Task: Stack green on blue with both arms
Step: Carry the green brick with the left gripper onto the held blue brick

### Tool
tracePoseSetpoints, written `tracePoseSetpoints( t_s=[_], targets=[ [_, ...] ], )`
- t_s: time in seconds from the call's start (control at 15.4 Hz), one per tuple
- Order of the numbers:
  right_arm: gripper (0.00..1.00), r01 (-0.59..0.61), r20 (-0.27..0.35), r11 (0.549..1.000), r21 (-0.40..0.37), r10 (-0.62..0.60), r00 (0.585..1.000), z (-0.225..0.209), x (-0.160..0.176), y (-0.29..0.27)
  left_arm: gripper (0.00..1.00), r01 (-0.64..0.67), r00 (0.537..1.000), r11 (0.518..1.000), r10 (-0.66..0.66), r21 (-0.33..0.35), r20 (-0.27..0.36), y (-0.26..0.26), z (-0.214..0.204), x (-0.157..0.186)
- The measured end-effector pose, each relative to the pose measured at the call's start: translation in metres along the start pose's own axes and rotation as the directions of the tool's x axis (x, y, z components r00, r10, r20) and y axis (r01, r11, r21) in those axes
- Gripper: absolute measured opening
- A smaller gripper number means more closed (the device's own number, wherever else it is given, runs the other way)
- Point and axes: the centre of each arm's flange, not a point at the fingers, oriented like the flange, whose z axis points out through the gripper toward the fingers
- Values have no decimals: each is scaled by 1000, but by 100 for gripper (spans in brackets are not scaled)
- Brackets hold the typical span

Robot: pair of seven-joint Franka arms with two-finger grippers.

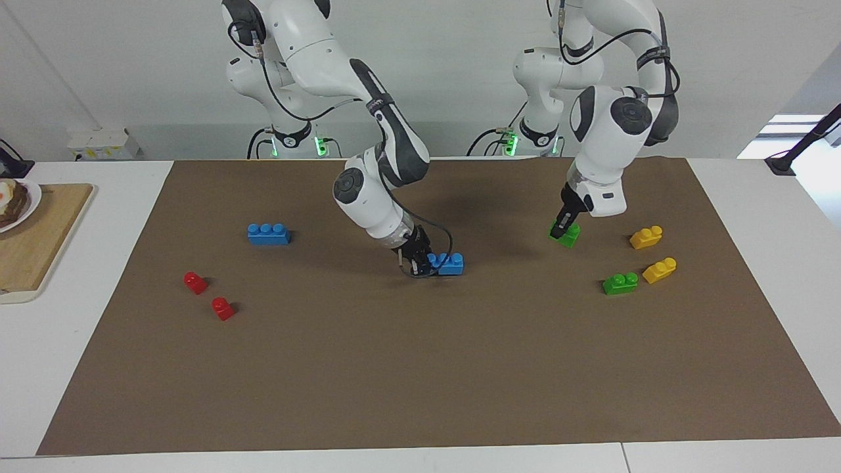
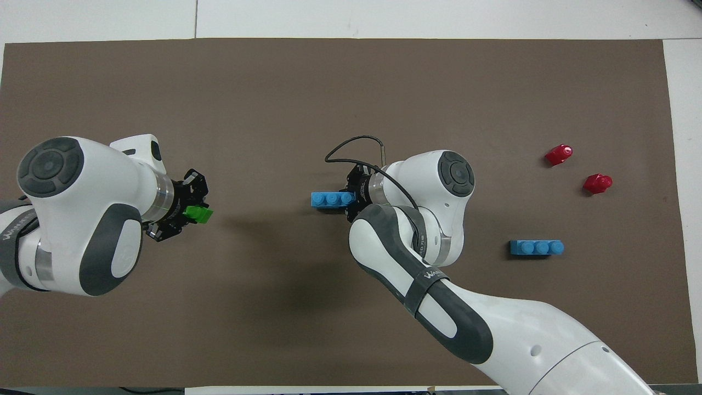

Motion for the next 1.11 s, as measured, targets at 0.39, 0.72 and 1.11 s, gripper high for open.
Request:
tracePoseSetpoints(
  t_s=[0.39,0.72,1.11],
  targets=[
    [35,-39,9,999,28,39,999,6,9,-1,34,299,954,948,-298,-107,29,37,-11,-39],
    [35,-48,14,998,31,48,999,6,10,-1,34,368,930,923,-363,-112,60,73,3,-98],
    [35,-48,14,998,33,48,999,6,10,0,34,434,901,896,-429,-97,68,135,27,-155]
  ],
)
